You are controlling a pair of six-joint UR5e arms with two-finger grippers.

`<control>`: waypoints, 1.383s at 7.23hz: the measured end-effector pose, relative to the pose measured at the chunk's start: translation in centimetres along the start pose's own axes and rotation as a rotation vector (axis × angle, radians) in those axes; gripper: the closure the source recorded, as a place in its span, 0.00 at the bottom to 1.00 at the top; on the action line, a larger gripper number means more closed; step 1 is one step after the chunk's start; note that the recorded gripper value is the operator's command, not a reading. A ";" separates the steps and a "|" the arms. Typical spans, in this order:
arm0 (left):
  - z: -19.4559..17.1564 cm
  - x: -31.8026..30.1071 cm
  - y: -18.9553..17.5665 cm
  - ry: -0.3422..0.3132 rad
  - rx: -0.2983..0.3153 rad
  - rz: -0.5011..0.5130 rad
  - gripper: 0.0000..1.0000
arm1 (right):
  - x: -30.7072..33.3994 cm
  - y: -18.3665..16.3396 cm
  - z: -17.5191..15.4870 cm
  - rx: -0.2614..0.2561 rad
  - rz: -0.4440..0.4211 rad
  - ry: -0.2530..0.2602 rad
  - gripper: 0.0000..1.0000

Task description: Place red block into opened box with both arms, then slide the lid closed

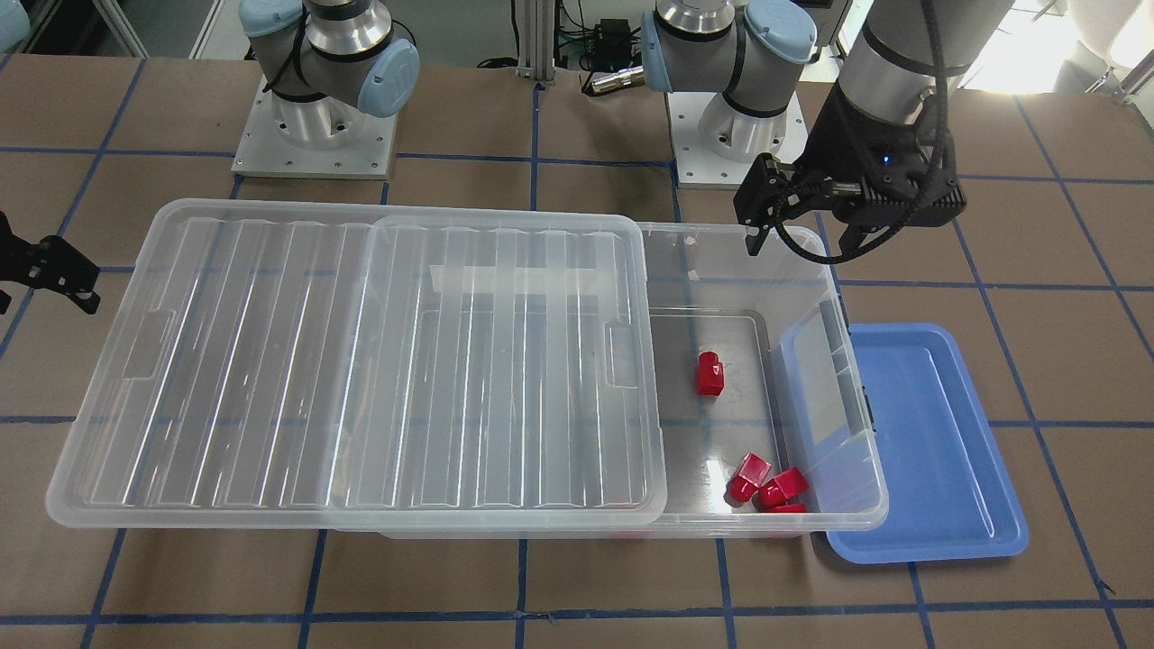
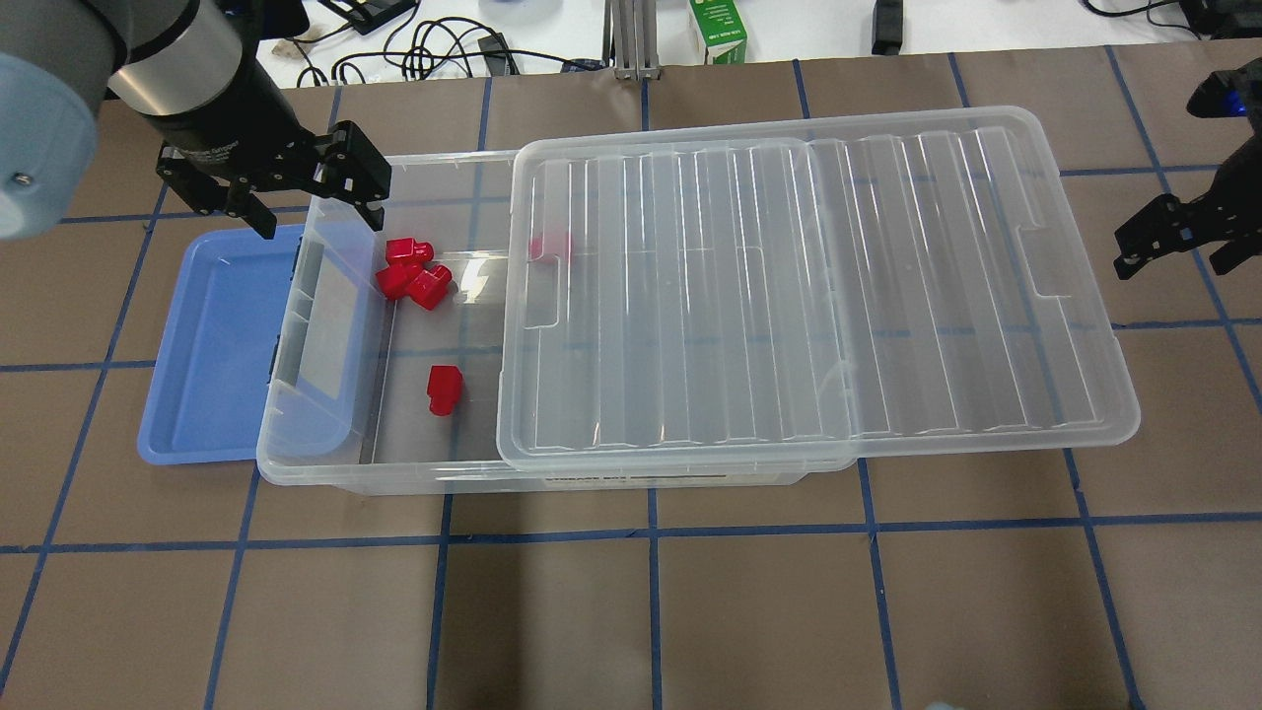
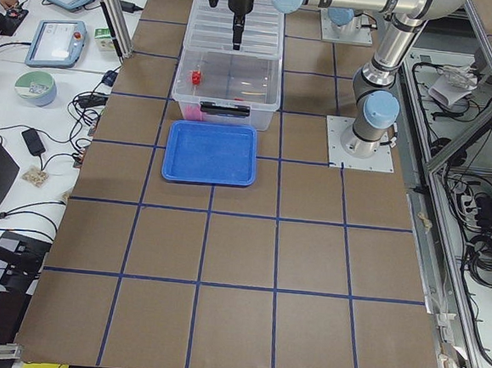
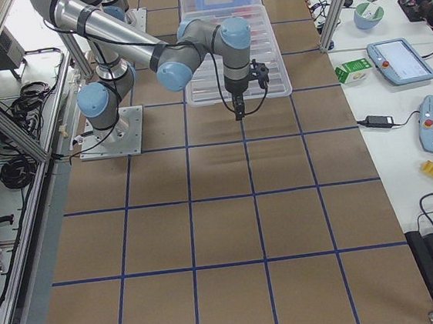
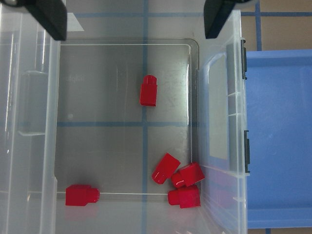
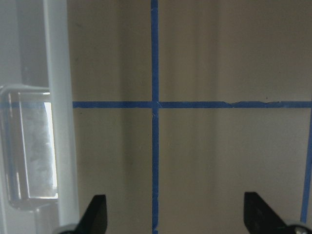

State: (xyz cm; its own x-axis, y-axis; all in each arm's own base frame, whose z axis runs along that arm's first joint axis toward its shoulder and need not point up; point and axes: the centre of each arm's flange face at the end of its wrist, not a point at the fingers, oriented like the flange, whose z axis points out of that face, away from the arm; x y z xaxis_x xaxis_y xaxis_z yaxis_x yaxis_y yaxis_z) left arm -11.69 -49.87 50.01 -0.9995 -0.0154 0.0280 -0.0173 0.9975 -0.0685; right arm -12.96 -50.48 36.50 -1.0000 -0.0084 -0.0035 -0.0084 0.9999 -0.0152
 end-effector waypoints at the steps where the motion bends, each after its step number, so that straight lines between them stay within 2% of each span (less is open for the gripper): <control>1: -0.7 0.1 0.5 0.002 0.014 0.001 0.00 | -0.2 0.3 1.0 -0.006 0.003 -0.003 0.00; 5: 1.4 0.1 0.2 0.004 -0.019 0.001 0.00 | -2.7 0.2 2.3 -0.018 0.029 -0.025 0.00; 7: 1.0 0.0 0.3 0.004 -0.010 0.000 0.00 | -6.3 -0.3 2.4 -0.021 0.021 -0.027 0.00; 10: 0.5 -0.2 0.4 0.005 0.002 -0.003 0.00 | -12.0 -0.8 2.6 -0.020 -0.060 -0.044 0.00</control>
State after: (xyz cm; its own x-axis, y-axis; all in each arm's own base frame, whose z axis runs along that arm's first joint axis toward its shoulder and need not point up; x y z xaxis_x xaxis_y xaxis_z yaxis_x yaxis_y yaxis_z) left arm -11.52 -49.54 49.47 -0.9993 -0.0180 0.0334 -0.0204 0.9973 -0.0700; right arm -0.95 -51.25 34.01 -0.9965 -0.0683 -0.0472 -0.0686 0.9976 0.0034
